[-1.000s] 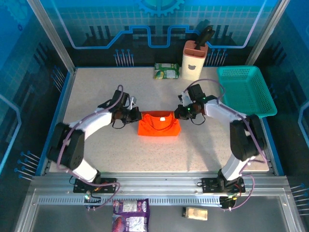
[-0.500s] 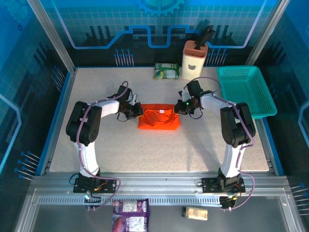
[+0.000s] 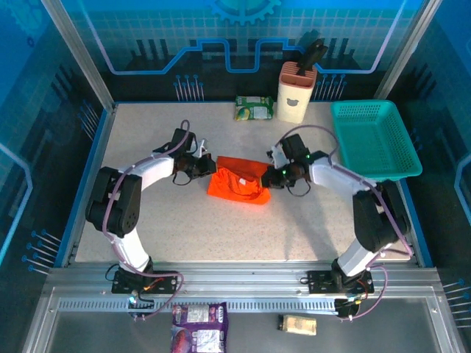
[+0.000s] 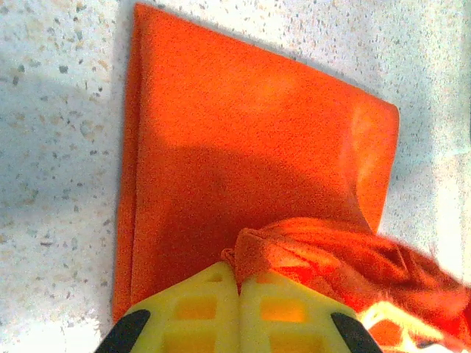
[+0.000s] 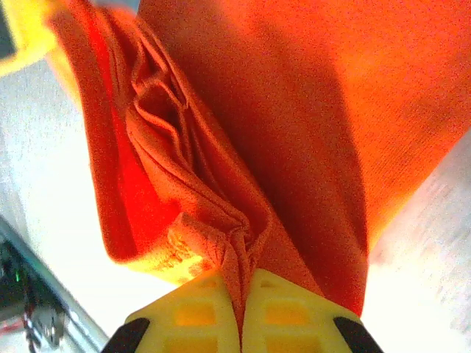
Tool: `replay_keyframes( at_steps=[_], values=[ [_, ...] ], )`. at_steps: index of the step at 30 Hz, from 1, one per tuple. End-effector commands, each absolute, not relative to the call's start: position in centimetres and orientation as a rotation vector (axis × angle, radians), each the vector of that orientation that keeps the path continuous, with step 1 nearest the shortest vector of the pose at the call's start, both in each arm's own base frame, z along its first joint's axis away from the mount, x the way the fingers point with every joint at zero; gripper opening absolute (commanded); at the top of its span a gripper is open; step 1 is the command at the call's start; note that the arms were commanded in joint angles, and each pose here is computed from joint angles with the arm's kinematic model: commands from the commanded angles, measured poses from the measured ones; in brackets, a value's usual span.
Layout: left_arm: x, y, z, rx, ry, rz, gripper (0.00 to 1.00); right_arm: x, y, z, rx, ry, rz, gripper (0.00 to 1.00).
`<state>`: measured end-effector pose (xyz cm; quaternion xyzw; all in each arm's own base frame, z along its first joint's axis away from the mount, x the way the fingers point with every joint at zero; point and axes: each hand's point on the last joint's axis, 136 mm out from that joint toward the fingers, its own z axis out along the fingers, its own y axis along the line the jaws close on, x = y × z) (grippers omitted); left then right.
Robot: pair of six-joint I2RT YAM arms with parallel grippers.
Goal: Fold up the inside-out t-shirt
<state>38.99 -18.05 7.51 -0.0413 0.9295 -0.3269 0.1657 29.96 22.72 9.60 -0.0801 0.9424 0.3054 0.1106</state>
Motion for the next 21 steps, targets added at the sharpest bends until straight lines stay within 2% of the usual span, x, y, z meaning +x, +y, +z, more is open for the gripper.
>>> replay_keyframes(
  at_steps=[1, 7, 14, 21],
  values=[
    [37.9, -17.7, 7.0, -0.069, 2.683, -0.911, 0.00, 27.4, 22.7, 8.6, -0.123, 2.812, 0.902, 0.00],
    [39.6, -18.4, 5.5, -0.009, 2.702, -0.916, 0.00, 28.4, 22.0, 6.2, -0.035, 2.850, 0.818, 0.13],
    [41.3, -18.8, 5.7, 0.024, 2.679, -0.914, 0.00, 32.1, 20.7, 8.4, -0.148, 2.784, 0.749, 0.14],
    [41.8, -18.9, 6.2, 0.057, 2.678, -0.902, 0.00, 33.7, 20.3, 11.4, -0.424, 2.747, 0.767, 0.36]
  ],
)
